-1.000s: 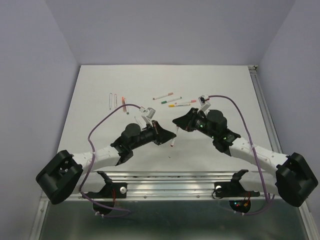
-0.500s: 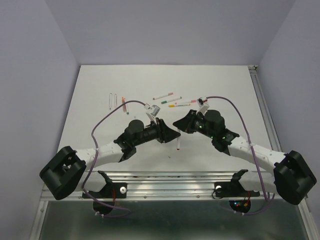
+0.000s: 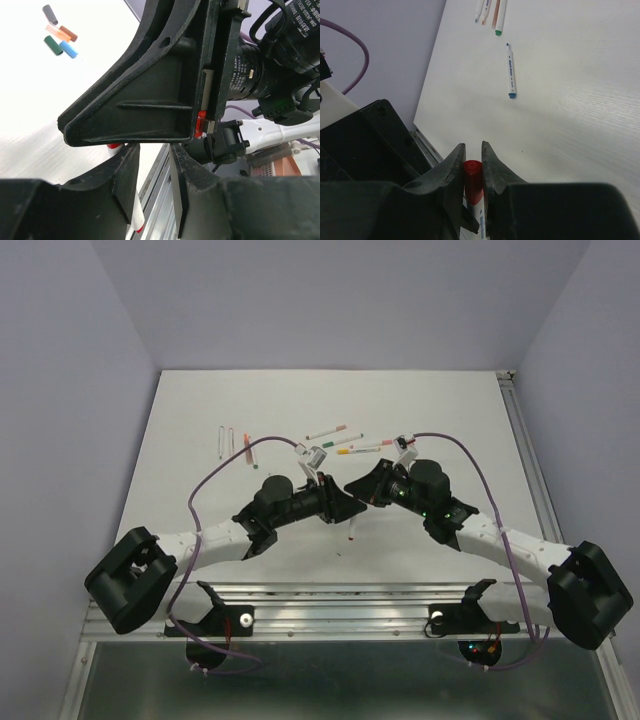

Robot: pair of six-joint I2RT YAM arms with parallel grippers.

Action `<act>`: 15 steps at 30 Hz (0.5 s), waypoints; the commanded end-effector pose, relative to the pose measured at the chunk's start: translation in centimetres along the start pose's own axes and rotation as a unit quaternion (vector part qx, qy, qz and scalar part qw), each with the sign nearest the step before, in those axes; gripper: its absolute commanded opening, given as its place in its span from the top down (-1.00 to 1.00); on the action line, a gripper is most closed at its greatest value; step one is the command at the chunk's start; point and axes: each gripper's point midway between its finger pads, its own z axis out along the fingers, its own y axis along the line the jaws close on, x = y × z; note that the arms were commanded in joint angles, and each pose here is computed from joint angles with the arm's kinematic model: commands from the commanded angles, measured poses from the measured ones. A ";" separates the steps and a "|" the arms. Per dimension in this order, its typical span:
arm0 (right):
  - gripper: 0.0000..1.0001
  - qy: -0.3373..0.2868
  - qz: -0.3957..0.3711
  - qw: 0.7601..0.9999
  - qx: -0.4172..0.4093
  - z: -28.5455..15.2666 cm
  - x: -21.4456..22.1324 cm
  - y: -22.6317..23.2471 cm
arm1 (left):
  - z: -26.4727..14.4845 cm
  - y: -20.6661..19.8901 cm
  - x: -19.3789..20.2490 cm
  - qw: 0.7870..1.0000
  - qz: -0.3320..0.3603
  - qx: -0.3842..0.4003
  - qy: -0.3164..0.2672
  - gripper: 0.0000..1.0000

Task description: Open the pen caps

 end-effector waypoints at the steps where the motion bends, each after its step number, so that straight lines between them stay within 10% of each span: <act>1: 0.99 -0.032 -0.018 0.998 -0.059 -0.4 -2.5 4.3 | -0.7 -2.1 -1.3 0.999 0.027 0.031 -0.013 0.14; 15: 0.99 -0.044 -0.057 0.996 -0.057 -1.9 -3.6 5.4 | -3.5 -0.5 -3.1 0.994 0.071 -0.053 -0.057 -0.66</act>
